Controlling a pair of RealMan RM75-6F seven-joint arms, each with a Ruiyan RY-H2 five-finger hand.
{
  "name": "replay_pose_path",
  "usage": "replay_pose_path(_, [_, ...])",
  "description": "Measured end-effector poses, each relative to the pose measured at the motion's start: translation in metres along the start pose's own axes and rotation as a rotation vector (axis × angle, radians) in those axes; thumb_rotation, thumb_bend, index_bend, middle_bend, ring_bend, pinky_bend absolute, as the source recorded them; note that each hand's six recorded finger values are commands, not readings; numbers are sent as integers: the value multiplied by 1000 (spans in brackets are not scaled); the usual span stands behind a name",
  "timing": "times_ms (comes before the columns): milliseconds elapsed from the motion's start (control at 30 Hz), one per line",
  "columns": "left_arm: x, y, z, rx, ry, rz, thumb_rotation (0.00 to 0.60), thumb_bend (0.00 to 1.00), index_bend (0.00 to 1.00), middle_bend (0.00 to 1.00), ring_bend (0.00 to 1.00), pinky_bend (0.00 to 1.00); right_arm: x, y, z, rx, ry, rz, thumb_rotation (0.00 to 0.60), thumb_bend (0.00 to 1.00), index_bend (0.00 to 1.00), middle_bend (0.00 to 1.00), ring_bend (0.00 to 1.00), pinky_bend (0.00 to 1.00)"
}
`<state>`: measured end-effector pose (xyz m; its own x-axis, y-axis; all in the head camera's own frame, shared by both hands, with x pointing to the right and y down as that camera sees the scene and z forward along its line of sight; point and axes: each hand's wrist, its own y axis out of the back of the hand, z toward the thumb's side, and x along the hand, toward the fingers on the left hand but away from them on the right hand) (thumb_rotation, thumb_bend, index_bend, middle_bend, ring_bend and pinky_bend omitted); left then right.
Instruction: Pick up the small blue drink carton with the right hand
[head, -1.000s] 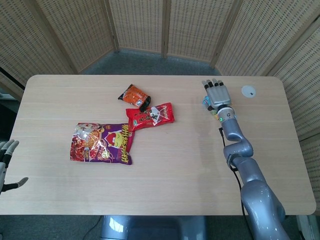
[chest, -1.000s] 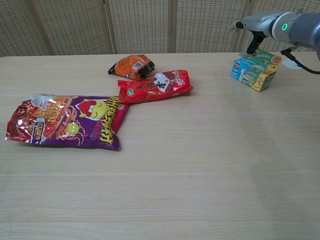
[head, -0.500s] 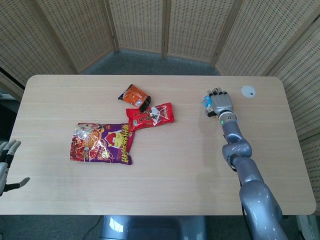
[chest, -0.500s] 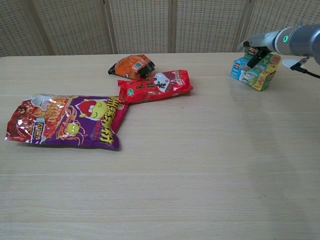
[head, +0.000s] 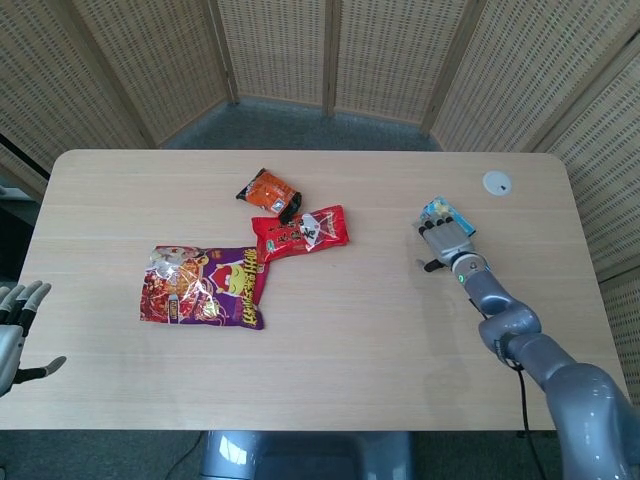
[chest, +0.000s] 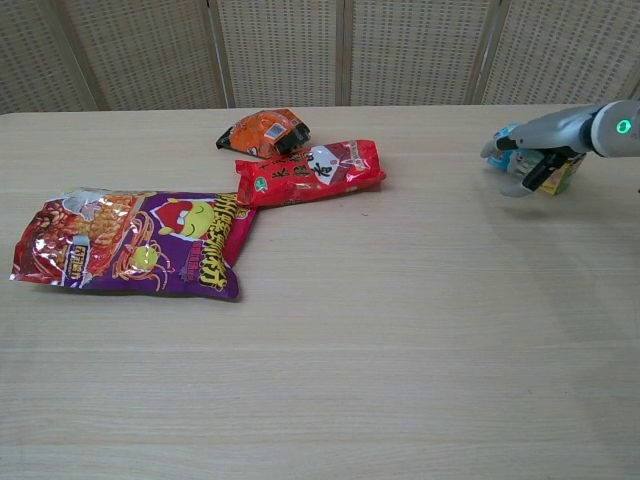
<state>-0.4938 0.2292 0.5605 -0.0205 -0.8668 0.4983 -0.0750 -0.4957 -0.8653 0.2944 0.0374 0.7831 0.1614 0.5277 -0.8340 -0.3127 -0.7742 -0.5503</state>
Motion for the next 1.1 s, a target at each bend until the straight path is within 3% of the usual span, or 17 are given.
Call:
replay_pose_path(333, [2, -3, 0, 2, -1, -11, 600, 0, 46, 0, 0, 0, 82, 5, -1, 32, 124, 14, 306, 401, 0, 0, 0, 0])
replay_pose_path(500, [1, -3, 0, 0, -2, -12, 600, 0, 47, 0, 0, 0, 99, 20, -8, 63, 90, -37, 305, 397, 0, 0, 0, 0])
replay_pose_path(767, [1, -5, 1, 4, -8, -17, 600, 0, 47, 0, 0, 0, 72, 50, -17, 49, 1, -122, 320, 396, 0, 0, 0, 0])
replay_pose_path(900, [0, -5, 2, 7, -9, -15, 600, 0, 48, 0, 0, 0, 46, 59, -34, 3, -77, -124, 356, 404, 0, 0, 0, 0])
replay_pose_path(1100, [0, -7, 1, 14, -1, -17, 600, 0, 49, 0, 0, 0, 11, 67, -64, -126, -208, -107, 363, 412, 0, 0, 0, 0])
